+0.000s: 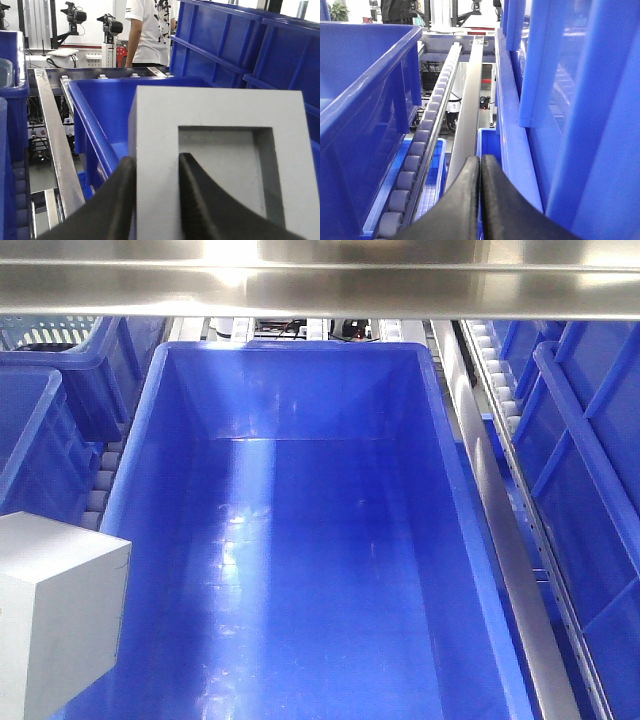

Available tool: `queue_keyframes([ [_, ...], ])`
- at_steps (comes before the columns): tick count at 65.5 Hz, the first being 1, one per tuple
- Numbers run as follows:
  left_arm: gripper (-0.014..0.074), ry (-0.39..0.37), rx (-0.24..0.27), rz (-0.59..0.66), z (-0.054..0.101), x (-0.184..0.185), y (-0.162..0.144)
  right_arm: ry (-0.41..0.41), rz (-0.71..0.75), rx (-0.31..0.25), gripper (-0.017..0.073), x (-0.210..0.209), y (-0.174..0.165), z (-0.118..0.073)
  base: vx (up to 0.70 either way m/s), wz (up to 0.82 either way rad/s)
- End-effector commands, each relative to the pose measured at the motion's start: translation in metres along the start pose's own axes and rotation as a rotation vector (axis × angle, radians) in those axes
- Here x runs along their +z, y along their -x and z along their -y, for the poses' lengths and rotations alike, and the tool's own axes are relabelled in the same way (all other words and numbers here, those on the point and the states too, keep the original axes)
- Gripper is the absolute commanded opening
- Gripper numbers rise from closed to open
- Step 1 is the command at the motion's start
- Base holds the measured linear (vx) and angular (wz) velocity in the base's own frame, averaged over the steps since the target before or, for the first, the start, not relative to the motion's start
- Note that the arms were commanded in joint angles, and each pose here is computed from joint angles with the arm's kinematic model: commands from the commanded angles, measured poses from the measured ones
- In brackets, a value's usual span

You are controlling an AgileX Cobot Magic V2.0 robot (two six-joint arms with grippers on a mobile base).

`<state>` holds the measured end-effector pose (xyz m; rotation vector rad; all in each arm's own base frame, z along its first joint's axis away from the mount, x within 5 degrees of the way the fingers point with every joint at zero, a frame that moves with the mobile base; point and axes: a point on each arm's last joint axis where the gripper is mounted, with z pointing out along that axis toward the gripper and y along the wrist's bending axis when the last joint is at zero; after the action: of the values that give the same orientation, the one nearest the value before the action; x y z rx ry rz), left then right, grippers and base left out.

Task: Sort gray base to blue bin
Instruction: 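Turn and approach the large empty blue bin on the shelf, then move the left gripper with the block over the blue bin and lower it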

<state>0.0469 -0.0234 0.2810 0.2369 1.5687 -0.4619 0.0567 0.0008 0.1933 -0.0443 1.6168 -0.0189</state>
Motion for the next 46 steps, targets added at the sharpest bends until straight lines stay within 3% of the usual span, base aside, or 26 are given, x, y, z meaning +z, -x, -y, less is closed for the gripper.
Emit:
queue_keyframes([
  [1, -0.0005, -0.013, -0.014, 0.128, 0.0020, -0.0014, 0.0190, -0.006, 0.074, -0.013, -0.0009, -0.0003, 0.0027, 0.0002, 0.00, 0.00],
  [46, -0.0005, -0.013, -0.014, 0.128, 0.0020, -0.0014, 0.0190, -0.006, 0.074, -0.013, -0.0009, -0.0003, 0.0027, 0.0002, 0.00, 0.00],
])
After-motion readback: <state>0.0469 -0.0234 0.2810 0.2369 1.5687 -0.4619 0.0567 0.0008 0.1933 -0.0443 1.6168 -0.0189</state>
